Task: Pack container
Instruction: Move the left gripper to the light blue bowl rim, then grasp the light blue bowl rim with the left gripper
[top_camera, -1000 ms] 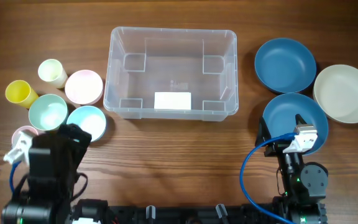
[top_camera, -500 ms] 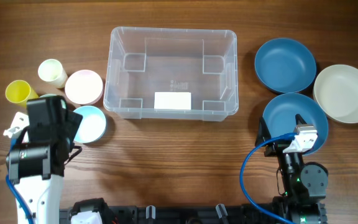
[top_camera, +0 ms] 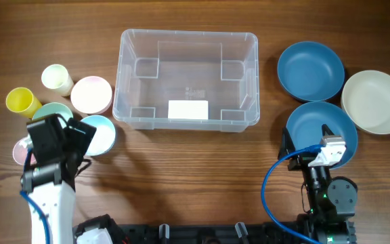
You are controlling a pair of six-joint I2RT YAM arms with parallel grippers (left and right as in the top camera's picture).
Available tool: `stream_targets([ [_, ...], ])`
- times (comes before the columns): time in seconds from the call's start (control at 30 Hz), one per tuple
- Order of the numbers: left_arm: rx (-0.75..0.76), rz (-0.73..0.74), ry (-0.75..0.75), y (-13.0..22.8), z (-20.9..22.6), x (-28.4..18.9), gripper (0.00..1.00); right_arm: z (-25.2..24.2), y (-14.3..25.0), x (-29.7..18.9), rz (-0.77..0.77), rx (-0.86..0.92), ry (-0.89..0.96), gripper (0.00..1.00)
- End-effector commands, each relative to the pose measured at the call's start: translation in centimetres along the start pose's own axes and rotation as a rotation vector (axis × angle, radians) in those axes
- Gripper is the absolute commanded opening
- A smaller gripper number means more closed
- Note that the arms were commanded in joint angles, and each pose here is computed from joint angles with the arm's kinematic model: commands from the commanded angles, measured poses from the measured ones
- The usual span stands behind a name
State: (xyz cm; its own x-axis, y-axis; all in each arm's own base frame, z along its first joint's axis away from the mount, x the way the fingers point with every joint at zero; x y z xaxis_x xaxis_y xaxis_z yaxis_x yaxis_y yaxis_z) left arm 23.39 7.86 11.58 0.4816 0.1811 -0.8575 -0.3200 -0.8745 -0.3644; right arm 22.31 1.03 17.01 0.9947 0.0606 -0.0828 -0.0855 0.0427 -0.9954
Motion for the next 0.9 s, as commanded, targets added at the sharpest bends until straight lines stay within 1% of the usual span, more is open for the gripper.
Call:
stream_targets([
  [0.0,0.055,0.095,-0.058,1.1,0.7,2.8,1.0,0.0,0.0,0.0,-0.002,-0.007,-0.004,1.0],
  [0.17,0.056,0.195,-0.161,2.5,2.1,6.4,1.0,0.0,0.0,0.0,-0.002,-0.007,-0.004,1.0],
  [0.2,0.058,0.215,-0.174,2.8,2.3,7.3,0.97,0.0,0.0,0.0,-0.002,-0.007,-0.004,1.0],
  [0.33,0.095,0.253,-0.15,3.4,2.0,8.1,0.83,0.0,0.0,0.0,-0.002,-0.007,-0.004,1.0],
  [0.53,0.1,0.259,-0.141,3.4,1.8,8.0,0.34,0.0,0.0,0.0,-0.002,-0.007,-0.004,1.0],
  [0.67,0.1,0.248,-0.13,3.2,1.6,7.6,0.26,0.0,0.0,0.0,-0.002,-0.007,-0.004,1.0],
  [0.73,0.101,0.233,-0.117,3.0,1.4,7.0,0.17,0.0,0.0,0.0,-0.002,-0.007,-0.004,1.0],
  [0.77,0.101,0.226,-0.11,2.9,1.3,6.7,0.14,0.0,0.0,0.0,-0.002,-0.007,-0.004,1.0],
  [0.87,0.103,0.194,-0.088,2.4,1.0,5.5,0.13,0.0,0.0,0.0,-0.002,-0.007,-0.004,1.0],
])
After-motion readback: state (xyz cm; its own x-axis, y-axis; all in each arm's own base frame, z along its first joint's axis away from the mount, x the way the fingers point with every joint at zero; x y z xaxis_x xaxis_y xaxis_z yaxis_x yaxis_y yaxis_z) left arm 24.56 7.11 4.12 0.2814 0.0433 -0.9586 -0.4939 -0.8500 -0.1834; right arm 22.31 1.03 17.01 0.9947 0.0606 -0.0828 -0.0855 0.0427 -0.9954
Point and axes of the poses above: each gripper's point midway between its finger pads, its own x axis out along the fingers, its own z axis along the line the jaws close on, y = z × x, the point moved 2 cm from there along -x, back along the fingers, and after that the axes turned 1 degree about -x, right-handed, at the moved point
